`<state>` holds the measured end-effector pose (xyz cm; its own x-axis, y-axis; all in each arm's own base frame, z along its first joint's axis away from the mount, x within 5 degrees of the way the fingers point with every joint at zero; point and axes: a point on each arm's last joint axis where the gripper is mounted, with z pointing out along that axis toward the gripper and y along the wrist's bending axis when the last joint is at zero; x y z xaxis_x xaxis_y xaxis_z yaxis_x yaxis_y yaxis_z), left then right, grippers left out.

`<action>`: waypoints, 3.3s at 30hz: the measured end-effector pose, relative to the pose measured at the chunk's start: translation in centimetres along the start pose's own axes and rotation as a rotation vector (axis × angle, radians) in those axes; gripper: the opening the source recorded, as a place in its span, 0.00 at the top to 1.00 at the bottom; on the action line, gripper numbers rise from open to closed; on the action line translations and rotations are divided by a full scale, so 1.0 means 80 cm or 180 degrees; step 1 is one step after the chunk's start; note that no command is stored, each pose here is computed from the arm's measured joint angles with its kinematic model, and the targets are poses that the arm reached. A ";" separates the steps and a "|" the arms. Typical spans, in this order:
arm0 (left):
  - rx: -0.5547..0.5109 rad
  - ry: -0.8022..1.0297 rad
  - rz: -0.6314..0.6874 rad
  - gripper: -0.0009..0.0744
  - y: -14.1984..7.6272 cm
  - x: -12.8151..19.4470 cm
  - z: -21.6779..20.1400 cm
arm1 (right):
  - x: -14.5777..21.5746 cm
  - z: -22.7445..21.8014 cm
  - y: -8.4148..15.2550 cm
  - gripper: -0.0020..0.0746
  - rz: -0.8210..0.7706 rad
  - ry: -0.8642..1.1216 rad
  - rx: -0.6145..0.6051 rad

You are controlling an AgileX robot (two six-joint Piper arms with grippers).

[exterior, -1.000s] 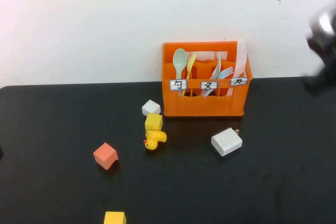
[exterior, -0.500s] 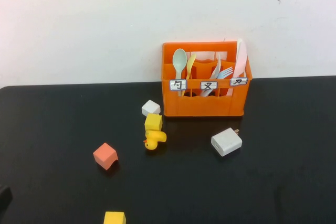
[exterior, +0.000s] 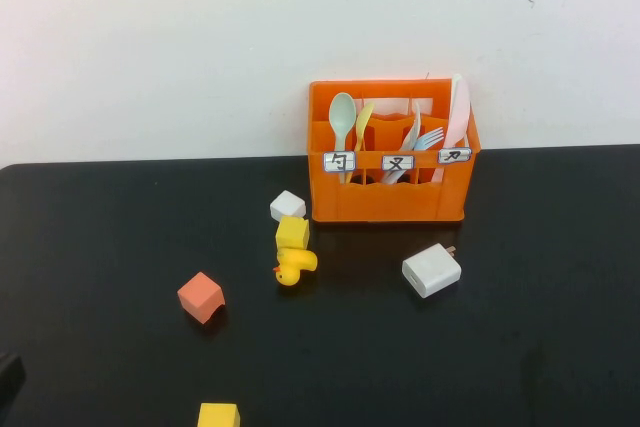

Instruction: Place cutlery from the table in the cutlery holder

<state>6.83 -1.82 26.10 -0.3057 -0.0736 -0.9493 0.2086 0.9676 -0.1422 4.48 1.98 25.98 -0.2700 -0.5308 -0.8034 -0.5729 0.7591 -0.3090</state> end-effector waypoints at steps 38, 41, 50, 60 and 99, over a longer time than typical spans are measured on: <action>-0.0397 -0.0575 0.0049 0.99 0.007 0.004 -0.044 | 0.001 -0.007 0.004 0.98 0.0128 -0.0173 -0.0049; -0.0494 -0.0614 0.0045 0.99 0.010 0.013 -0.044 | 0.001 -0.007 0.004 0.98 0.0128 -0.0173 -0.0049; -0.0440 -0.0346 -0.0299 0.99 0.020 0.076 -0.005 | 0.001 -0.007 0.004 0.98 0.0128 -0.0173 -0.0049; -0.0458 -0.0128 -0.0537 0.99 0.024 0.105 0.007 | 0.001 -0.007 0.004 0.98 0.0128 -0.0179 -0.0047; -0.0459 -0.0116 -0.0534 0.99 0.024 0.105 0.007 | 0.001 -0.009 0.004 0.98 0.0129 -0.0208 -0.0038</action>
<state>5.19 -0.70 17.67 -0.2905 -0.2425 -0.9256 0.0220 0.9654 -0.2599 3.74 1.89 26.19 -0.2424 -0.4736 -0.8467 -0.5717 0.7748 -0.2698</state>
